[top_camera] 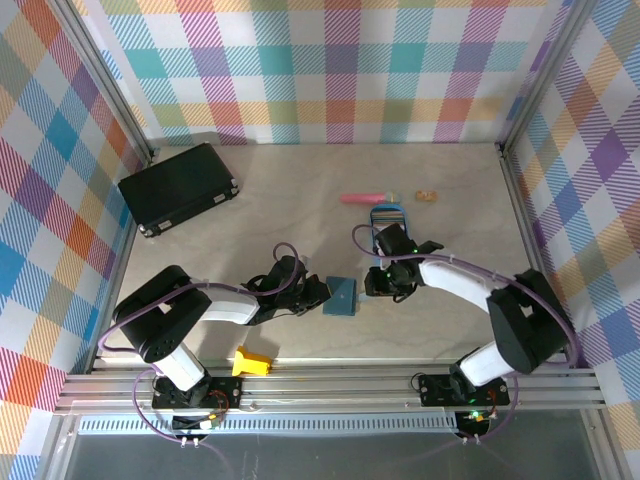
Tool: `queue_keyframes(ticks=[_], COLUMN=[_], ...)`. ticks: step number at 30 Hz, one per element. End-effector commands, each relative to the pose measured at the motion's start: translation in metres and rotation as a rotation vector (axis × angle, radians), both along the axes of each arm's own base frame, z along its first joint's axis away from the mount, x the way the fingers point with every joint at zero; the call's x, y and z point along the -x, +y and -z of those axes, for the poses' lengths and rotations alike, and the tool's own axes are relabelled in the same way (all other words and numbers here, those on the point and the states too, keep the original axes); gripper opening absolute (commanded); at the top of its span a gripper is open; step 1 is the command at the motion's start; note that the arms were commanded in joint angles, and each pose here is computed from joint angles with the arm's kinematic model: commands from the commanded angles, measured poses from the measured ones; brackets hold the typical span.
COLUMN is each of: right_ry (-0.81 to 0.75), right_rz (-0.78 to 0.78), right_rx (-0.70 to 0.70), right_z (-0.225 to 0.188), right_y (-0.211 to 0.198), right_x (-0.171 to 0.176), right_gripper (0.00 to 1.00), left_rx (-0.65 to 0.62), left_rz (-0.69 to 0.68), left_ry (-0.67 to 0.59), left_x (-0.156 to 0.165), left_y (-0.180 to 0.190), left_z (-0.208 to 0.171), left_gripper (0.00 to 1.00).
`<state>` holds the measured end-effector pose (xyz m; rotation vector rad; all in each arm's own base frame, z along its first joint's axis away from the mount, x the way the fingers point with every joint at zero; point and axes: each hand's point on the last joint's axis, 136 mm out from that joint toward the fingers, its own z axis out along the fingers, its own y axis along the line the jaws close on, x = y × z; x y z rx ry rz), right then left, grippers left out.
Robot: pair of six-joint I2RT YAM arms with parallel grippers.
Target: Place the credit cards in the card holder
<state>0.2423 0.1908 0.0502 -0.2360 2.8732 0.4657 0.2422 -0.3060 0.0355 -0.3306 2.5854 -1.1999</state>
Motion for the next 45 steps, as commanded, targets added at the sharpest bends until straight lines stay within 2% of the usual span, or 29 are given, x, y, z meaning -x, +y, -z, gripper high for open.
queue_keyframes(ticks=[1,5,8,15,22,27,34,40,45], right_ry=[-0.070,-0.108,-0.055,0.033,0.024,0.073,0.153,0.130,0.140], right_rz=[0.015,-0.028,-0.056,-0.114,-0.130,-0.095,0.004,0.072,0.102], right_rx=[-0.065,-0.238,-0.336,-0.309,-0.338,-0.288,-0.199,-0.059,-0.005], right_z=[-0.035,-0.066,-0.073,-0.054,-0.063,-0.047,-0.018,-0.015,-0.009], right_y=[0.004,0.027,0.047,0.077,0.096,0.103,0.094,0.064,0.044], right_x=[-0.003,0.000,0.005,0.011,0.007,0.010,0.012,0.012,0.014], right_gripper=[0.40,0.41,0.40,0.40,0.40,0.45,0.46,0.46,0.47], left_rx=[-0.004,0.006,0.010,0.004,-0.004,0.003,-0.002,-0.009,-0.006], left_rz=[0.004,0.004,0.007,0.016,0.026,0.022,0.019,0.014,0.012], left_ry=[-0.010,-0.020,-0.027,-0.039,-0.043,-0.043,-0.036,-0.032,-0.030], left_x=[0.002,0.001,0.001,0.002,0.002,0.000,0.001,0.000,0.000], left_y=[-0.004,-0.005,-0.005,-0.004,-0.005,-0.007,-0.006,-0.005,-0.006], left_z=[-0.010,-0.016,-0.018,-0.021,-0.018,-0.017,-0.014,-0.011,-0.012], left_gripper=[0.00,0.00,0.00,0.00,0.00,0.00,0.00,0.00,0.00])
